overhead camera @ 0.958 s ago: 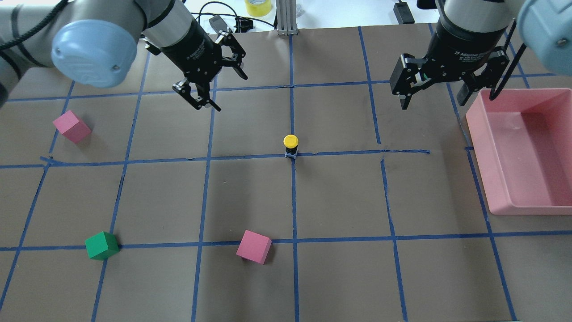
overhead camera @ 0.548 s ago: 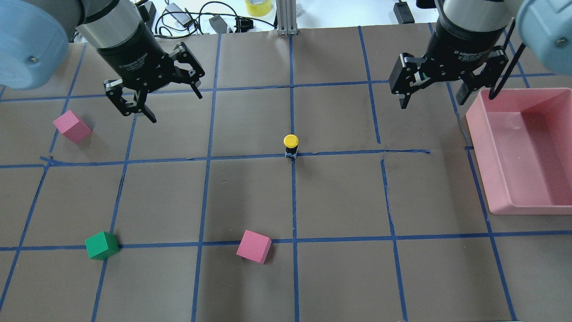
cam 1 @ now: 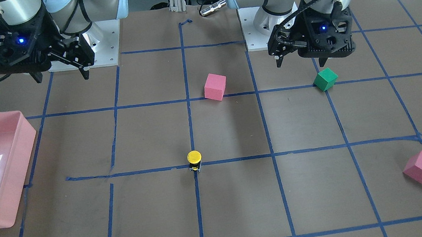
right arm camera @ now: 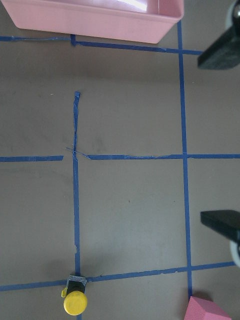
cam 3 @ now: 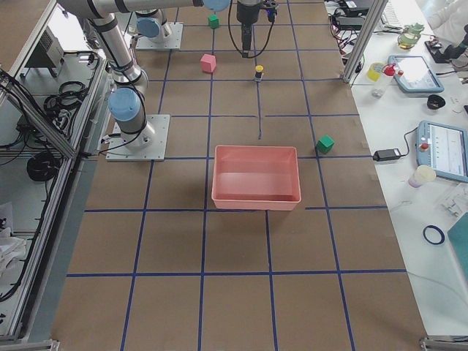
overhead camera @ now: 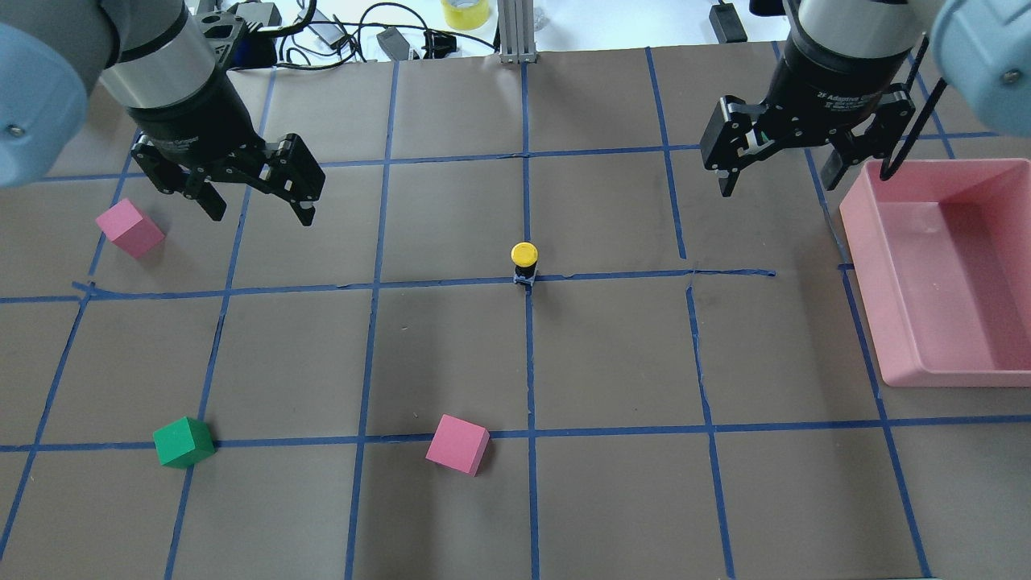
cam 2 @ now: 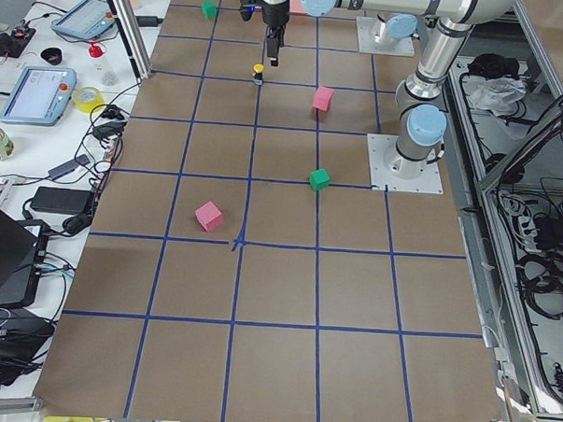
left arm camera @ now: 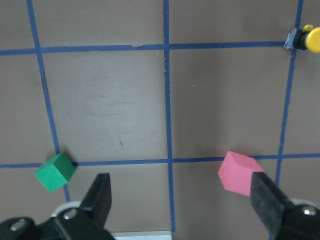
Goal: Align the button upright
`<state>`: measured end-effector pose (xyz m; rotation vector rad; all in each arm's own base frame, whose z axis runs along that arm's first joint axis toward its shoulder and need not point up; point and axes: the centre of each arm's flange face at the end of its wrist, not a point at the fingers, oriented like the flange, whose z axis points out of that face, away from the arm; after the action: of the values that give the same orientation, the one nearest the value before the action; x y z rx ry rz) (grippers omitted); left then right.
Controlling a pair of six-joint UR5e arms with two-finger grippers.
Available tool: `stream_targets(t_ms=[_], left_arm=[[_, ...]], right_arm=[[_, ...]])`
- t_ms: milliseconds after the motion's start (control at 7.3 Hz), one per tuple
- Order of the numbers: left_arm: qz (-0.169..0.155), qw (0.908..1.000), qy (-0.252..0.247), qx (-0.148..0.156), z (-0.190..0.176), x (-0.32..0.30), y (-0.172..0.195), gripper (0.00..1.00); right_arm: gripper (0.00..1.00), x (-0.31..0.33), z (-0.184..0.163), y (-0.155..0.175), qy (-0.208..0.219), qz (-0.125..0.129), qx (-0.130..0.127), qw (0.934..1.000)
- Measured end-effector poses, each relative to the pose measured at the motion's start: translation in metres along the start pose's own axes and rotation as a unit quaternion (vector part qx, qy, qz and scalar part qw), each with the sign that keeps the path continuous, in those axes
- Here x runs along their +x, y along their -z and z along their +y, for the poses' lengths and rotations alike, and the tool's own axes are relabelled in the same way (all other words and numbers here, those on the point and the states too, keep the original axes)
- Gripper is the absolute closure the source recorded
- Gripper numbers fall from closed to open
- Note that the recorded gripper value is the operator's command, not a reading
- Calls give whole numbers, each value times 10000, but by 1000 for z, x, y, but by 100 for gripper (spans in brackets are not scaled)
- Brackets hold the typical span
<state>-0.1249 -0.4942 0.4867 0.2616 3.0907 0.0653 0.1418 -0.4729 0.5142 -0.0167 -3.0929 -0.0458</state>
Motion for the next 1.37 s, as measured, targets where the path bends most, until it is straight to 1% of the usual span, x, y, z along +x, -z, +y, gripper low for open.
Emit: stream_targets(t_ms=[137,274,411,548,821,1095,1232,1369], left_arm=[[-89,9995,-152,248,-8,-3,3,0],[-185,9979,-175,592,-14,-5,11,0],[-237,9955,-71,912,-18,-6,18,0],[-231,9935,212,1095,-19,-6,22,0],[-207,9854,889,1437,-25,-5,24,0],[-55,9783,1380,1544,-24,-2,19,0],[-19,9764,1501,1555,-22,-1,19,0],[-16,9760,1530,1547,-21,-1,19,0]], right_arm=[[0,0,0,0,-3,0,-2,10000],[0,1,0,0,-6,0,-2,10000],[0,1,0,0,-4,0,-2,10000],[0,1,0,0,-1,0,-4,10000],[0,1,0,0,1,0,-6,10000],[1,1,0,0,1,0,-5,10000],[5,0,0,1,5,-23,16,10000],[3,-2,-3,3,11,-120,157,9998]])
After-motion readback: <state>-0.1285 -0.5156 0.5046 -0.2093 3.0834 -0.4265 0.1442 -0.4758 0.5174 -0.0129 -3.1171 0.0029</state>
